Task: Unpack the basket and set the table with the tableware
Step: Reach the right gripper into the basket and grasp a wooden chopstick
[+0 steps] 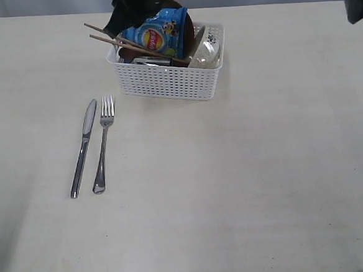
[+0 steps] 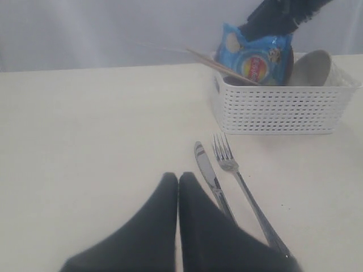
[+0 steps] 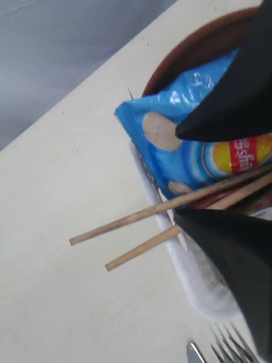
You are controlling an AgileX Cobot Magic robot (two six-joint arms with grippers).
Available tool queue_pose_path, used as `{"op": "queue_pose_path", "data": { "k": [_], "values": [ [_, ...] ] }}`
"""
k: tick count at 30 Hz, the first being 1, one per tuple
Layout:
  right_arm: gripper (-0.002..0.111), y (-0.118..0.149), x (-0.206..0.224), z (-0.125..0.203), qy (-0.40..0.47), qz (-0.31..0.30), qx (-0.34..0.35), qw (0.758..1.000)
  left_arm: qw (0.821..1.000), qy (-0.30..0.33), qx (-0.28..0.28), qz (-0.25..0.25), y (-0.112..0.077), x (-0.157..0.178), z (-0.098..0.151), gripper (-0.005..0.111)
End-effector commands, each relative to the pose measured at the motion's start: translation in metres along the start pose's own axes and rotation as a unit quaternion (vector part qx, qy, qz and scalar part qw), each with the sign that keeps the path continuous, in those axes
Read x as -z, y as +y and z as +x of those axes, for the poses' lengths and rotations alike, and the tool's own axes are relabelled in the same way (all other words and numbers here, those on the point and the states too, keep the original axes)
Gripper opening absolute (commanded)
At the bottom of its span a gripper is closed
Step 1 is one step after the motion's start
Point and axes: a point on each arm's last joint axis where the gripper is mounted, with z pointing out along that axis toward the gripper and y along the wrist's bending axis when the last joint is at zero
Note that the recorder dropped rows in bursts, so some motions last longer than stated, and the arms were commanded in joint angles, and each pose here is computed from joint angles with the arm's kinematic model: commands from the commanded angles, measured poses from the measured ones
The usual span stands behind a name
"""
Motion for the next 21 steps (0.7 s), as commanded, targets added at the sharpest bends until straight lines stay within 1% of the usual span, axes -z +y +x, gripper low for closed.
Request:
{"op": "queue_pose_path", "data": {
  "k": [1, 5, 7, 8, 10, 11, 13, 15, 17, 21],
  "values": [
    [0.038, -0.022, 0.006, 0.0, -0.002, 0.027, -0.014, 1.0, 1.0, -0.001, 0.0, 0.003, 0.0, 0.0, 0.001, 0.0],
    [0.039, -0.042, 0.007, 0.009, 0.005, 0.041, -0.046, 0.998, 1.0, -0.001, 0.0, 0.003, 0.0, 0.0, 0.001, 0.0],
    [0.042, -0.045, 0.008, 0.013, 0.016, 0.039, -0.054, 0.998, 1.0, -0.001, 0.0, 0.003, 0.0, 0.0, 0.001, 0.0],
    [0.047, -0.044, 0.008, 0.015, 0.028, 0.033, -0.057, 0.997, 1.0, -0.001, 0.0, 0.003, 0.0, 0.0, 0.001, 0.0],
    [0.051, -0.033, 0.007, 0.013, 0.037, 0.012, -0.063, 0.997, 1.0, -0.001, 0.0, 0.003, 0.0, 0.0, 0.001, 0.0],
    [0.051, -0.028, 0.006, 0.012, 0.04, 0.005, -0.055, 0.998, 1.0, -0.001, 0.0, 0.003, 0.0, 0.0, 0.001, 0.0],
    [0.051, -0.007, 0.001, 0.008, 0.044, -0.014, -0.005, 0.999, 1.0, -0.001, 0.0, 0.003, 0.0, 0.0, 0.001, 0.0],
    [0.051, 0.006, -0.006, 0.008, 0.044, -0.023, 0.019, 0.999, 1.0, -0.001, 0.0, 0.003, 0.0, 0.0, 0.001, 0.0],
    [0.051, 0.015, -0.018, 0.012, 0.047, -0.029, 0.037, 0.998, 1.0, -0.001, -0.002, 0.002, 0.0, 0.0, 0.001, 0.0],
    [0.051, 0.018, -0.039, 0.024, 0.048, -0.029, 0.058, 0.997, 1.0, -0.001, -0.001, 0.002, 0.0, 0.0, 0.001, 0.0]
  ]
}}
